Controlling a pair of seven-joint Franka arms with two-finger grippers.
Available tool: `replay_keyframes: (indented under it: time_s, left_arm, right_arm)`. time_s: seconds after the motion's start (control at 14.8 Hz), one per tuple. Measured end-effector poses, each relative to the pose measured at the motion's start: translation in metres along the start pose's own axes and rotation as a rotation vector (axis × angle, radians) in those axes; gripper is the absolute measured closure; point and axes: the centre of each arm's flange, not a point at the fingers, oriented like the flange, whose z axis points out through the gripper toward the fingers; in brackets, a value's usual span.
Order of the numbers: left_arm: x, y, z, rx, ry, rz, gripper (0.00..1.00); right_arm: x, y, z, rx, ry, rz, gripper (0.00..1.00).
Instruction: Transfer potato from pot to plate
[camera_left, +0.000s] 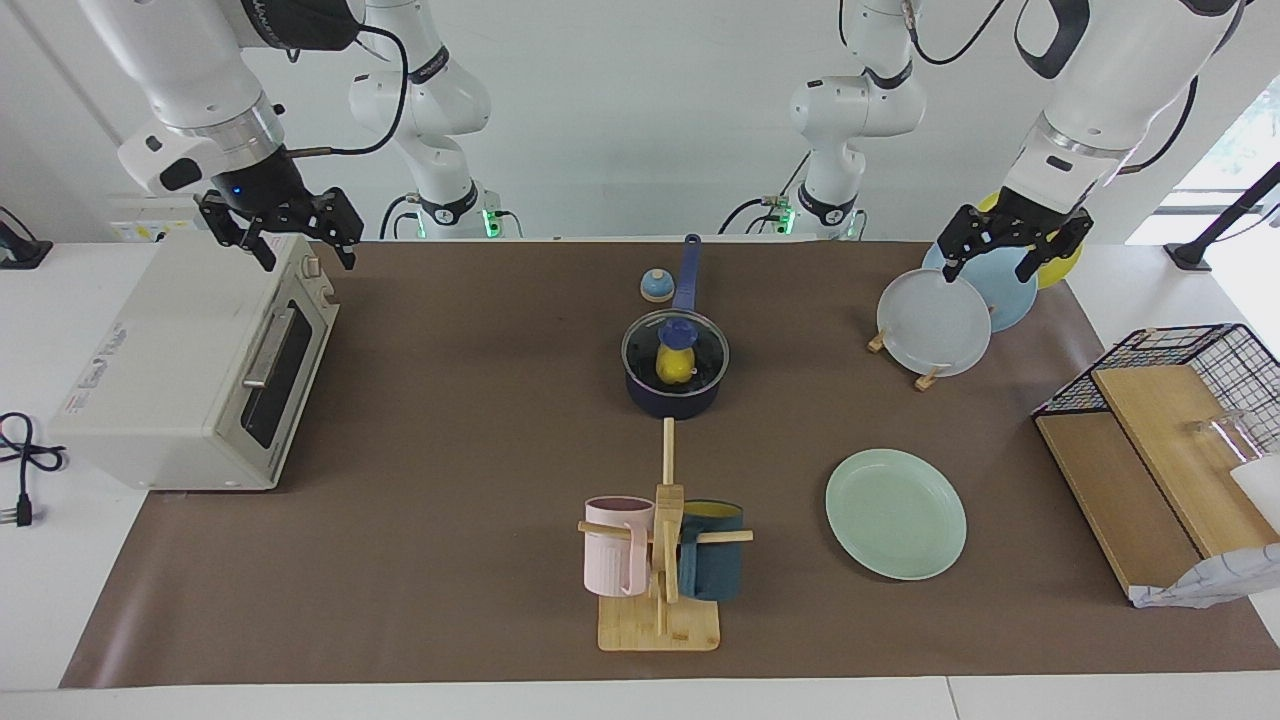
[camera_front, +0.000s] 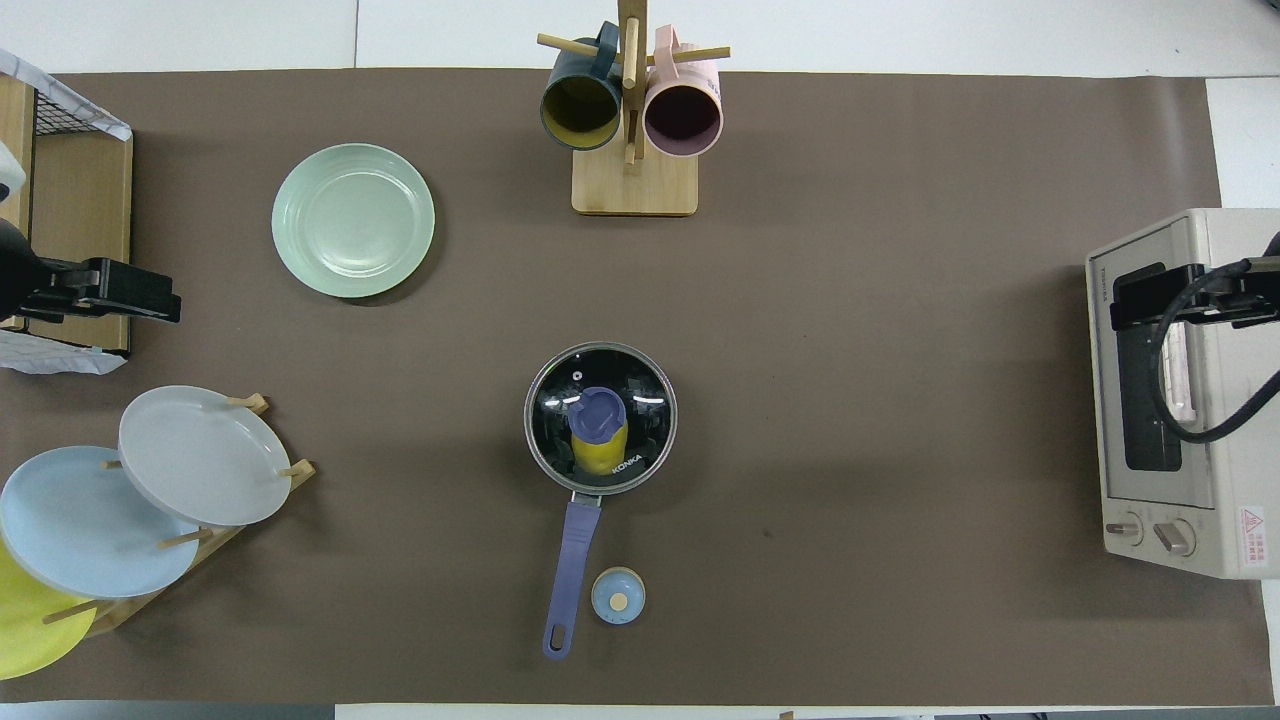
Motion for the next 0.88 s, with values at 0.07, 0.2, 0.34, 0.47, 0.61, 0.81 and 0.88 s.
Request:
replay_keyframes:
  time_s: [0.07,0.2,0.34,0.47,0.61,0.81,0.88]
  left_arm:
    - [0.000,0.000,0.000,0.000,0.000,0.000,0.00]
    - [0.000,0.000,0.000,0.000,0.000,0.000,0.00]
    - [0.000,0.000,0.000,0.000,0.000,0.000,0.00]
    - [0.000,0.000,0.000,0.000,0.000,0.000,0.00]
    - [0.000,0.000,0.000,0.000,0.000,0.000,0.00]
    - [0.000,0.000,0.000,0.000,0.000,0.000,0.00]
    - [0.000,0.000,0.000,0.000,0.000,0.000,0.00]
  right_arm:
    - [0.000,-0.003,0.000,0.011,0.003,-0.006,0.00]
    - [0.002,-0.008,0.000,0.031,0.007,-0.017,0.00]
    - [0.006,-0.011,0.006,0.037,-0.002,-0.026,0.00]
    - [0.011,-0.023,0.012,0.038,-0.011,-0.052,0.00]
    - [0.016,-0.035,0.012,0.039,-0.015,-0.076,0.00]
    - [0.035,-0.048,0.007,0.047,-0.022,-0.102,0.00]
    - [0.043,-0.061,0.011,0.051,-0.028,-0.117,0.00]
